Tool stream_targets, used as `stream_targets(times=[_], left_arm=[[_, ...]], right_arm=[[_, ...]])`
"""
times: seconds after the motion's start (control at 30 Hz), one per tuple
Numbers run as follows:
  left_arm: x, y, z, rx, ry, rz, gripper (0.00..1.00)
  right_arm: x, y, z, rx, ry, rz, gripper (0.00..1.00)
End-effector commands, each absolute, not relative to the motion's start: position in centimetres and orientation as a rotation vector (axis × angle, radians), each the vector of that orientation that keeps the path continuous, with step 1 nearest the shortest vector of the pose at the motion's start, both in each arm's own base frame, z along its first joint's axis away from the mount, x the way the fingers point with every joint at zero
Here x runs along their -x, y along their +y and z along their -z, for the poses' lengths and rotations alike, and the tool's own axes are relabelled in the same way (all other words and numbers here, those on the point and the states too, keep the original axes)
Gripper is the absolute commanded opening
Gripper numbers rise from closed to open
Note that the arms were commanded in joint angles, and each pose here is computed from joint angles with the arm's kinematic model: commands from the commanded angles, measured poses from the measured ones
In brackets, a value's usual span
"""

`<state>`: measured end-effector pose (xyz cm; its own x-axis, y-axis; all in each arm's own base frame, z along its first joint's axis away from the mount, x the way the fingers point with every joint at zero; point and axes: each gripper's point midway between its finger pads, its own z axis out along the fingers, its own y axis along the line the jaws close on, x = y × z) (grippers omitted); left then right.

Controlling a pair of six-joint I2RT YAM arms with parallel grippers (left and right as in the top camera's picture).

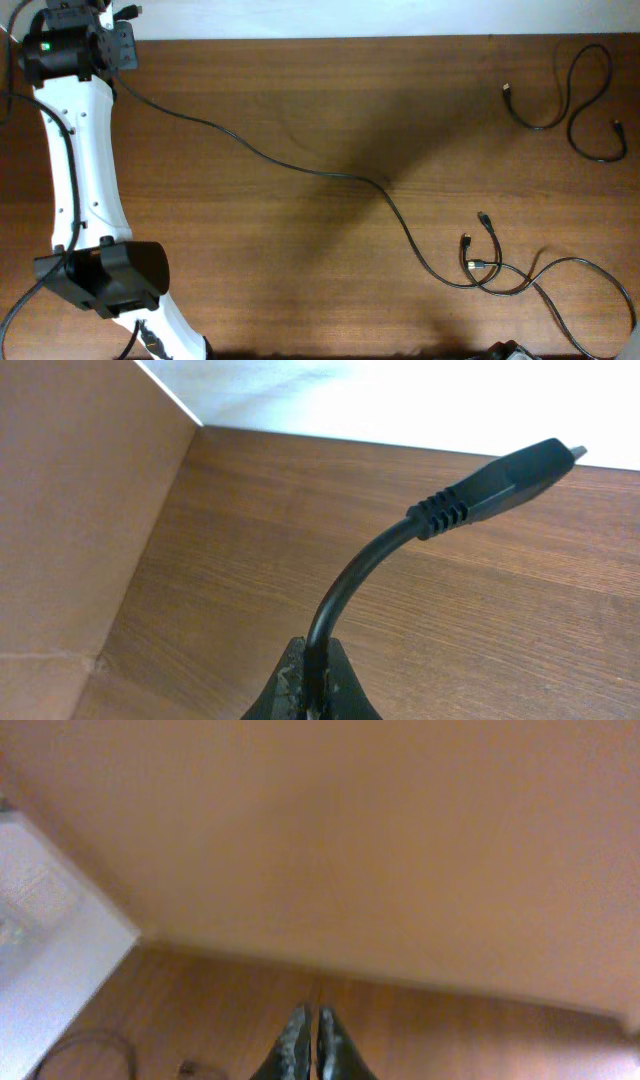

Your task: Untangle cables

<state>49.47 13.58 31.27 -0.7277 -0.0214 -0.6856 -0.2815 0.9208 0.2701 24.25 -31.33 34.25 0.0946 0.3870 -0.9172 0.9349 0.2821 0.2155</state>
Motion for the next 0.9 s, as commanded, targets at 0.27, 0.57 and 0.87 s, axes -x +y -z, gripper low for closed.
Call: stream_targets(times=[0.27, 0.57, 0.87], left_arm=[[-49.7, 11.9, -32.3, 0.161, 2.328, -0.387, 0.0], [-49.9, 11.1, -32.1, 0.136, 2.333, -0.328, 0.0], [-49.9, 11.0, -32.1, 0.134, 2.334, -0.328, 0.0]], right_arm=[[-24.6, -15.7, -19.5, -1.862, 1.949, 0.09, 0.99], [-23.0, -17.0, -14.1, -2.094, 1.921, 0.307, 0.99], [-21.9, -15.9, -4.4, -2.395, 2.053, 0.5, 0.99]])
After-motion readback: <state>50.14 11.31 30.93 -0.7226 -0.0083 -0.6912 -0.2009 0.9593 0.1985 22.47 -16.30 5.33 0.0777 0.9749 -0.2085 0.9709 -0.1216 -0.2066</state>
